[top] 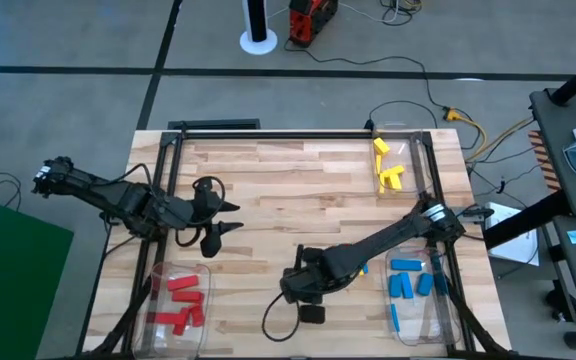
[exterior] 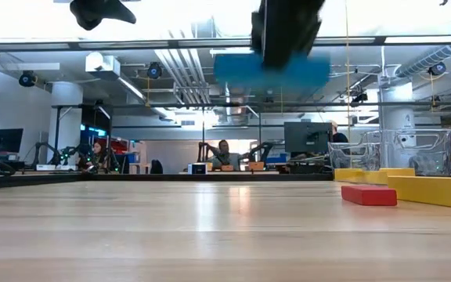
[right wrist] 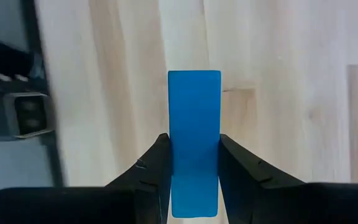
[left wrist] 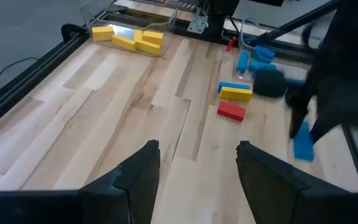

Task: Sort blocks
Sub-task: Put the blue block into the bottom right transparent bin

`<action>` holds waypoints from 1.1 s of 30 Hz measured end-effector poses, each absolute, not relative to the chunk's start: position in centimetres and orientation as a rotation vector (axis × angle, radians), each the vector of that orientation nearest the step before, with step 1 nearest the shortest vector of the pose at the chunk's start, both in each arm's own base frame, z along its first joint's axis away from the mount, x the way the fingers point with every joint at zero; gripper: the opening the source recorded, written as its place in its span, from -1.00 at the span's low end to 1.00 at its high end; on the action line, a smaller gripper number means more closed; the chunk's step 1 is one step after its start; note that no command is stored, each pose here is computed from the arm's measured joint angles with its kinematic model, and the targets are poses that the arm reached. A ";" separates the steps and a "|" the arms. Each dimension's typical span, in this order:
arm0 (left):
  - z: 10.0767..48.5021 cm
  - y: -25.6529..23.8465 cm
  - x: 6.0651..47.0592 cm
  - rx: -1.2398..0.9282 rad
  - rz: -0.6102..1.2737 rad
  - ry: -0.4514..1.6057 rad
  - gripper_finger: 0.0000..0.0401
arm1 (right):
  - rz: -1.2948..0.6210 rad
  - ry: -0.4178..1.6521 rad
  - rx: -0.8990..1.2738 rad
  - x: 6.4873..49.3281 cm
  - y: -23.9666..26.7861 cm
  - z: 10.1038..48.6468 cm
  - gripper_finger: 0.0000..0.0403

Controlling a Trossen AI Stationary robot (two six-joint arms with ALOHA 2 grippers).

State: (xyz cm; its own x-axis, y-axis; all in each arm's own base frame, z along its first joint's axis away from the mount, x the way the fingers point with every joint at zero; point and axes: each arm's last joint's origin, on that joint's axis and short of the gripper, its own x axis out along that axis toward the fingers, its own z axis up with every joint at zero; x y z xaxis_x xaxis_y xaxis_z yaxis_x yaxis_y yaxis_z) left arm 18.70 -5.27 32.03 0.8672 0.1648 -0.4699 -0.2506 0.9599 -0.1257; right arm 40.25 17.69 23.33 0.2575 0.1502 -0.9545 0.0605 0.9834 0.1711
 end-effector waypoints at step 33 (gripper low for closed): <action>33.8 -5.7 21.0 -0.282 0.267 0.207 -0.05 | 0.024 1.399 -0.067 21.6 12.4 32.8 -0.54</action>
State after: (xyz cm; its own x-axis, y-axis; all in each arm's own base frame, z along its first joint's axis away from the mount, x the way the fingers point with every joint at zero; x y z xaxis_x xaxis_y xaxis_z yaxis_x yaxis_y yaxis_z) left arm 20.99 -5.73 33.82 0.9439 0.2293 -0.2377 -0.2869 0.9258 -0.2462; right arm 21.59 12.36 32.77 0.1709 -0.0228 -0.9850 -0.0566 0.9979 -0.0329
